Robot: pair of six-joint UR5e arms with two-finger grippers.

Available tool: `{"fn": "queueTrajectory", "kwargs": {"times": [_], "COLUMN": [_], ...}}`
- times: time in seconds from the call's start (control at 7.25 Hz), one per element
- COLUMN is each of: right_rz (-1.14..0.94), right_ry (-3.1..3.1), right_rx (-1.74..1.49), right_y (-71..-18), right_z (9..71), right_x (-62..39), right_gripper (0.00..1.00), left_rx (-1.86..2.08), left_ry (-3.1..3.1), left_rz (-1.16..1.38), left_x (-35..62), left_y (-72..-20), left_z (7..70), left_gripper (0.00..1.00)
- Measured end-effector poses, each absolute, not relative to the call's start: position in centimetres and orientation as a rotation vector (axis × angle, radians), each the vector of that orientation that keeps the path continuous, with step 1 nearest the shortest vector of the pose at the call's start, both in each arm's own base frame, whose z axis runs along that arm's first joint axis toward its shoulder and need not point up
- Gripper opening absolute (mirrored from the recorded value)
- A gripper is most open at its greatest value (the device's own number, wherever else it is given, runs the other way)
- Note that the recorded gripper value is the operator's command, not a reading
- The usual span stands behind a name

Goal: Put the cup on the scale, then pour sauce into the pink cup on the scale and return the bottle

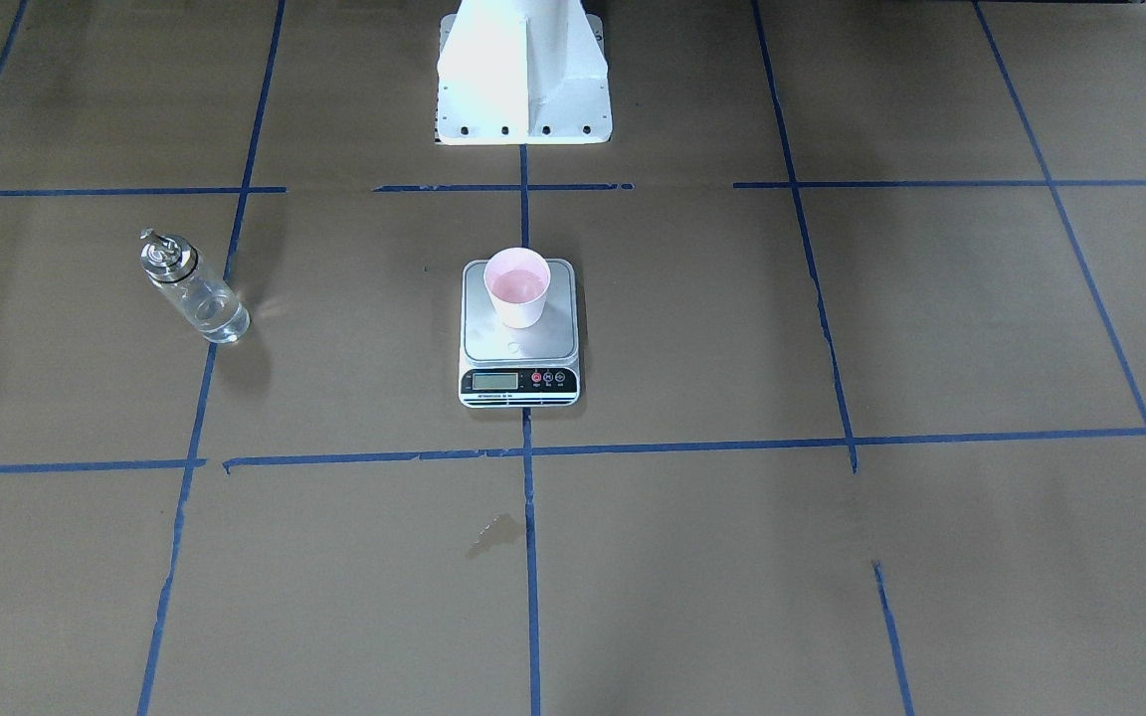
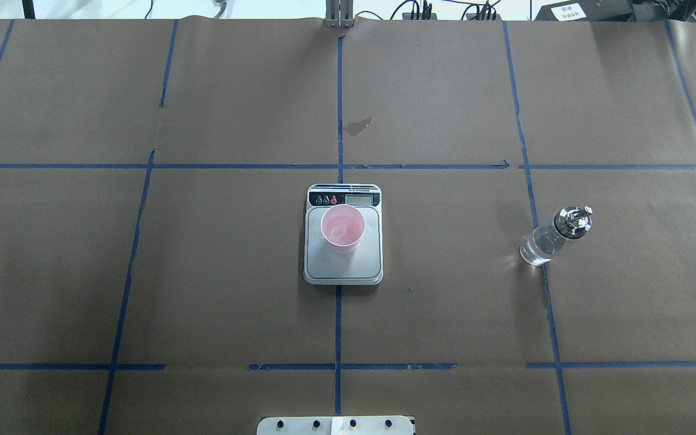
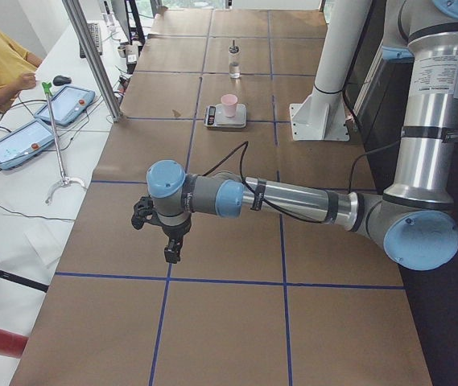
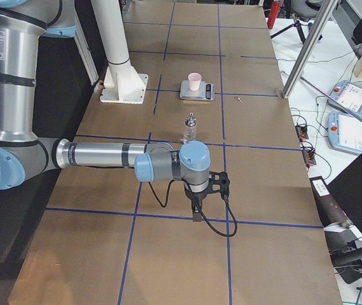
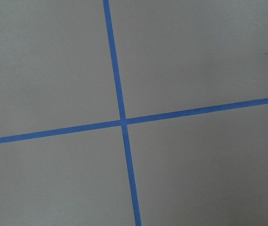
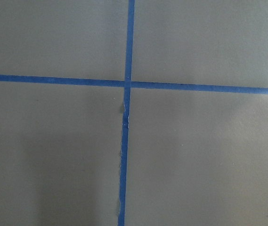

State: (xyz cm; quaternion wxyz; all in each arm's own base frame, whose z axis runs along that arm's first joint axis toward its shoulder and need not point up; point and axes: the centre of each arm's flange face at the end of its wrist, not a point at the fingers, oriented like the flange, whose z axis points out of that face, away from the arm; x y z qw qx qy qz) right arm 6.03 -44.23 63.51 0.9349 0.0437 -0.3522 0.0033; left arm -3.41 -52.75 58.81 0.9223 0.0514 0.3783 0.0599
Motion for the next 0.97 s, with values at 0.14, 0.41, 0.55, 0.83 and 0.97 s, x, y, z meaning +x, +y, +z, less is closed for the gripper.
{"fn": "queueTrajectory", "kwargs": {"times": [0.14, 0.41, 0.55, 0.83, 0.97], "right_rz": [0.016, 0.029, 0.031, 0.033, 0.036], "right_ry": [-0.738, -0.756, -0.759, -0.762, -0.761], "right_rx": [0.064, 0.028, 0.021, 0.007, -0.002], "right_y": [-44.47, -44.89, -44.91, -44.72, -44.72], "right_z": [63.33, 62.89, 62.92, 63.21, 63.21], "right_x": [5.88, 5.73, 5.71, 5.70, 5.72], "right_gripper": [1.00, 1.00, 1.00, 1.00, 1.00], "left_rx": [0.107, 0.109, 0.106, 0.107, 0.110], "left_ry": [0.777, 0.780, 0.781, 0.783, 0.784], "left_rz": [0.126, 0.129, 0.129, 0.129, 0.129], "left_x": [-3.37, -3.31, -3.31, -3.34, -3.36], "left_y": [-52.87, -52.88, -52.83, -52.67, -52.68], "left_z": [58.84, 58.78, 58.89, 58.83, 58.81], "left_gripper": [1.00, 1.00, 1.00, 1.00, 1.00]}}
